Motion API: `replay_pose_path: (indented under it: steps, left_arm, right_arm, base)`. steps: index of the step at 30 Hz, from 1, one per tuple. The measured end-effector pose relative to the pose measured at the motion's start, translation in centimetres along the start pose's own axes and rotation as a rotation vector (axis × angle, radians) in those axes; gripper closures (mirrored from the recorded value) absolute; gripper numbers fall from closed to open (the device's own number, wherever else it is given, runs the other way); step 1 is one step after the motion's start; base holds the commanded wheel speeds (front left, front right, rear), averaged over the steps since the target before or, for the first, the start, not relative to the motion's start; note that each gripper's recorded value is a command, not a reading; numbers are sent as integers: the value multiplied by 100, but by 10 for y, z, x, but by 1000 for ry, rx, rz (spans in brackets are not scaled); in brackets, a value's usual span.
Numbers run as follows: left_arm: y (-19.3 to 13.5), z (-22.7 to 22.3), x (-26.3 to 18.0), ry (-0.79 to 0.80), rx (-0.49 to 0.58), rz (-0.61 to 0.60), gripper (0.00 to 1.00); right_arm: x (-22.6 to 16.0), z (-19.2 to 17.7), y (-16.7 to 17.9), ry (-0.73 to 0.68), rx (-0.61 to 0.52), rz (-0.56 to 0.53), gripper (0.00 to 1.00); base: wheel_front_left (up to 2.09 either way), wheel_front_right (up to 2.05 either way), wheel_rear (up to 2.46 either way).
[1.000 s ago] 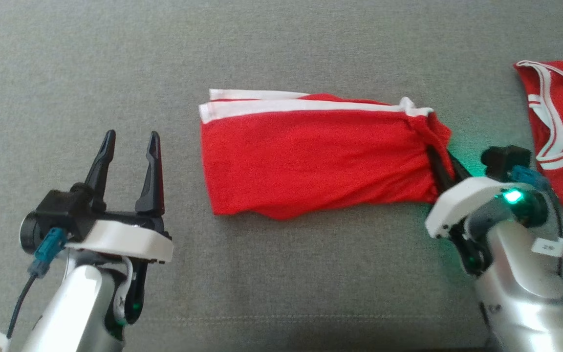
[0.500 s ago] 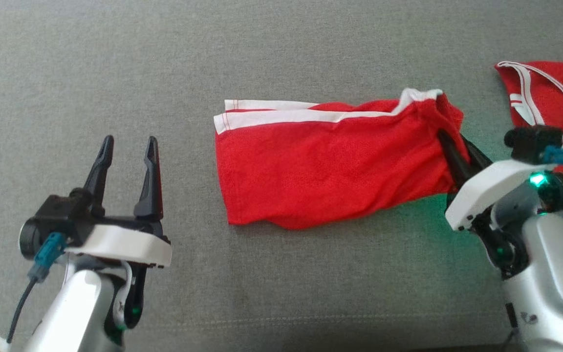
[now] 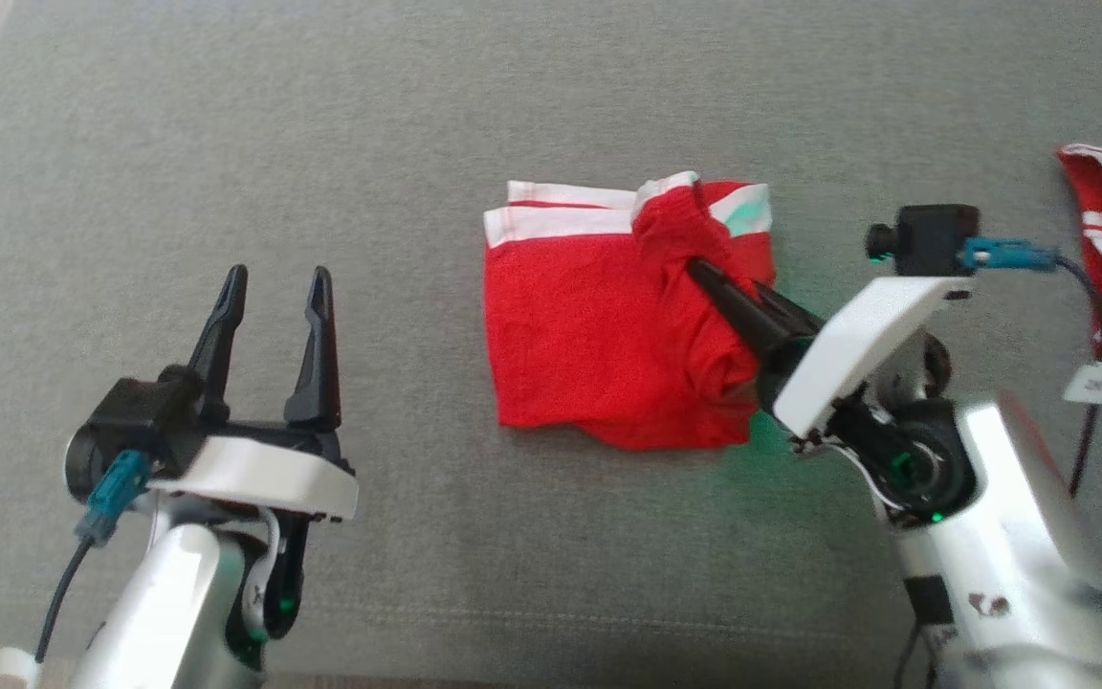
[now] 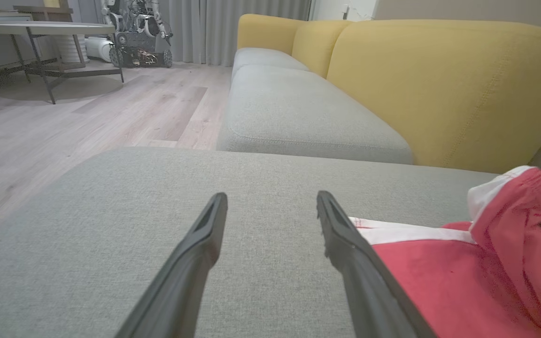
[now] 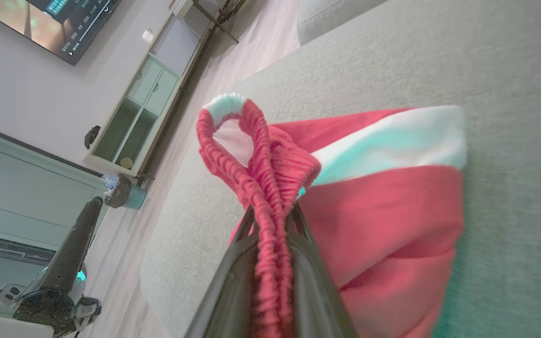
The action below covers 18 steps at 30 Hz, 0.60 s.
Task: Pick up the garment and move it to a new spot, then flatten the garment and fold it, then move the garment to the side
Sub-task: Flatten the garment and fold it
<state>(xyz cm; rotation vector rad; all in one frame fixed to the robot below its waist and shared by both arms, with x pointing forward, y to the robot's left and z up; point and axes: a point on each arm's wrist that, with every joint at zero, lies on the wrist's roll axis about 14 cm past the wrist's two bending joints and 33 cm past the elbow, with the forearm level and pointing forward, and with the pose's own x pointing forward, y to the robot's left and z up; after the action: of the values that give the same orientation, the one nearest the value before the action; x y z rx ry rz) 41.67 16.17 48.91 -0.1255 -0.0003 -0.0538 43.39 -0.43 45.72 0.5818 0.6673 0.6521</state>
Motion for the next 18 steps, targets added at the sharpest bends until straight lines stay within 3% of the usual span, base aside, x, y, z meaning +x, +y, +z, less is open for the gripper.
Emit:
replay_pose_path:
  steps: [13, 14, 15, 16, 18]
  left_arm:
    - [16, -6, -4, 15, -3, 51, 0]
    - [17, -6, -3, 13, 2, 53, 0]
    - [17, -6, -3, 11, 6, 54, 0]
    - [17, -6, -3, 13, 6, 56, 0]
    - [16, -8, -2, 16, 7, 49, 0]
  right_arm:
    - [66, -38, 13, 65, 74, 73, 100]
    - [69, -38, 13, 64, 61, 71, 83]
    - [72, -37, 14, 56, 59, 74, 46]
    - [75, -36, 16, 48, 64, 81, 0]
    - [78, -35, 22, 35, 49, 95, 0]
  base:
    - [0, 0, 0]
    - [0, 0, 0]
    - [0, 0, 0]
    - [0, 0, 0]
    - [0, 0, 0]
